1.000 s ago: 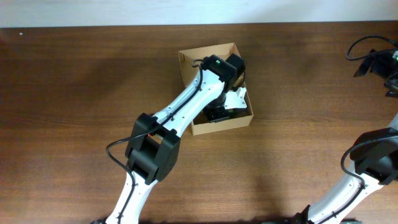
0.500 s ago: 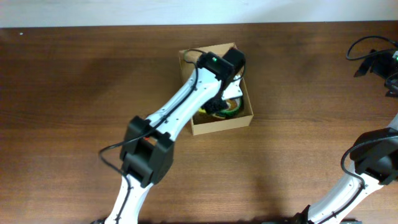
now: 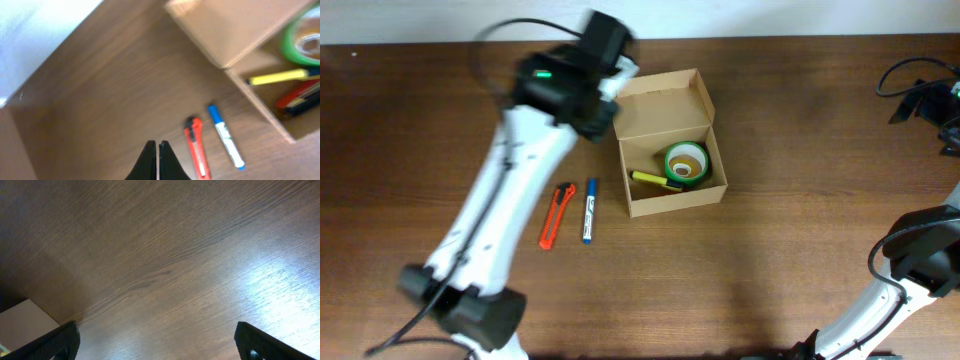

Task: Pack container
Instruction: 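Withdraw the left gripper and lower it onto the red box cutter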

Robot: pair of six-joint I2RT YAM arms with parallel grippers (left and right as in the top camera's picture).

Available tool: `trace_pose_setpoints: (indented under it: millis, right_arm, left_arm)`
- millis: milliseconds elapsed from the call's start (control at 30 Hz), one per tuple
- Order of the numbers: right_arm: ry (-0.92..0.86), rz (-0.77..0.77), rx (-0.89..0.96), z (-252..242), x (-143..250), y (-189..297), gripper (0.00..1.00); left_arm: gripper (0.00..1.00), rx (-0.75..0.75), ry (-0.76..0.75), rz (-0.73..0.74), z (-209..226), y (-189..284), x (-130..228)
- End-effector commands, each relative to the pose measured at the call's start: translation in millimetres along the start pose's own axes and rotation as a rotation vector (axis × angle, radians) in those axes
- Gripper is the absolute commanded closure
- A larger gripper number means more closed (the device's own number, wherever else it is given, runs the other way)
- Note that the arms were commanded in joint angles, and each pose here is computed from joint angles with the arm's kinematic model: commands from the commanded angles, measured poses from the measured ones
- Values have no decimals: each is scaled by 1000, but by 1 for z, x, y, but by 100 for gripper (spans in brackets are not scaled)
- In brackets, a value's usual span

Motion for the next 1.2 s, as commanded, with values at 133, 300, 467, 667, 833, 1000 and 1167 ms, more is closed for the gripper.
trace_pose_setpoints:
  millis: [133,300,467,667,833,1000,1167]
  right_arm:
    - [14,-29,-13,4,2,12,1]
    - [15,-29,-13,5,2,12,1]
    - [15,-29,-13,5,2,12,1]
    - [15,-29,-13,5,2,12,1]
    - [15,-29,-13,5,2,12,1]
    - [15,-29,-13,5,2,12,1]
    - [15,-29,-13,5,2,12,1]
  left_arm:
    - [85,-21,207,48,47,6,71]
    - [69,89,205,86,31,-19,142]
    - [56,263,144,115,-7,-52,176]
    - [54,316,130,221,-21,-95,182]
    - [43,378,126,335,-39,-149,189]
    - [43,423,131,407,-51,-183,193]
    - [44,438,131,429,-55,-194,195]
Point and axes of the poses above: each gripper's point midway between its finger pads, its own y axis back along the fingers, its own z axis along the line the jaws close on, x = y × z, the point moved 3 cm from there along y, back along the fingers, and after that the axes turned 6 degrees about y, right-handed, at the moved point
